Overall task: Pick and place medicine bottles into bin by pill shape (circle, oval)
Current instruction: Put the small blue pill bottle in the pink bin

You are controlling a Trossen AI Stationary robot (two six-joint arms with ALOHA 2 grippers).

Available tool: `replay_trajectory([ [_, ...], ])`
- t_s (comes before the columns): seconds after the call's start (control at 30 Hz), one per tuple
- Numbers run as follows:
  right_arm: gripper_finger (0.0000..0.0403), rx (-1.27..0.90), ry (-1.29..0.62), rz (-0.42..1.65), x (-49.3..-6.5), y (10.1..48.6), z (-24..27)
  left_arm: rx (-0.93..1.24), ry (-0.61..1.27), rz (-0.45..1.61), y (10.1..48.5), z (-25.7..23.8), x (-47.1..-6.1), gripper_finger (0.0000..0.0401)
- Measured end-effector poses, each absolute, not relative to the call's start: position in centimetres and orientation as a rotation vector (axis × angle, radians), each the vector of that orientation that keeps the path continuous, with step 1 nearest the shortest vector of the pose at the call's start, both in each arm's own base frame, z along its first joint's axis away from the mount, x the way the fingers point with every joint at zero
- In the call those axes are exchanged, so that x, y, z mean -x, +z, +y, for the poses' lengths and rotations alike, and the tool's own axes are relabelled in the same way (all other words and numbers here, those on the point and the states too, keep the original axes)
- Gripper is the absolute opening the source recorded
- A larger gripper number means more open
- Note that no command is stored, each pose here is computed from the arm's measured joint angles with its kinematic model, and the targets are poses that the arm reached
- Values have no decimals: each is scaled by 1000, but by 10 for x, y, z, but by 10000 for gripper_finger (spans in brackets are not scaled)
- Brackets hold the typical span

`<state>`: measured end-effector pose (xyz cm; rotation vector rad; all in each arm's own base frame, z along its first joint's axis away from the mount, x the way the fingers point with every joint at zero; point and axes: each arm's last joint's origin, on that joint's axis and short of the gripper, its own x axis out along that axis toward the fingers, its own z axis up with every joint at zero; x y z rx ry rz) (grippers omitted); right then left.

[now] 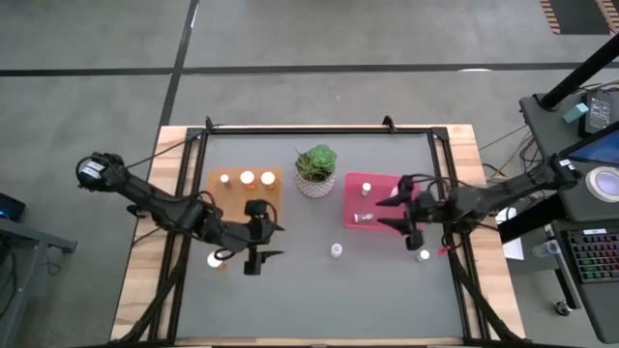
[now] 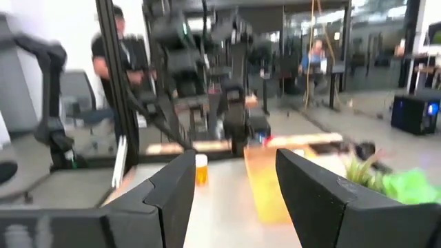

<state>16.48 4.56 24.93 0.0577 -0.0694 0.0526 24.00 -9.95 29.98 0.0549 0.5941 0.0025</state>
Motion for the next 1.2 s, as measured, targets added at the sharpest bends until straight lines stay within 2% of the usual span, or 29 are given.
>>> replay_trajectory([
  [0.2,194,-144,56,51,-182,261,52,-76,-27,593,300,-106,-237,258],
  [0.6,194,-347,32,571,-225,285,79,-205,40,572,301,-103,-238,258],
  [0.9,194,-527,-135,1035,-240,289,95,-298,140,554,302,-99,-238,258],
  [1.2,194,-711,-296,1426,-226,272,103,-329,217,541,302,-97,-238,258],
])
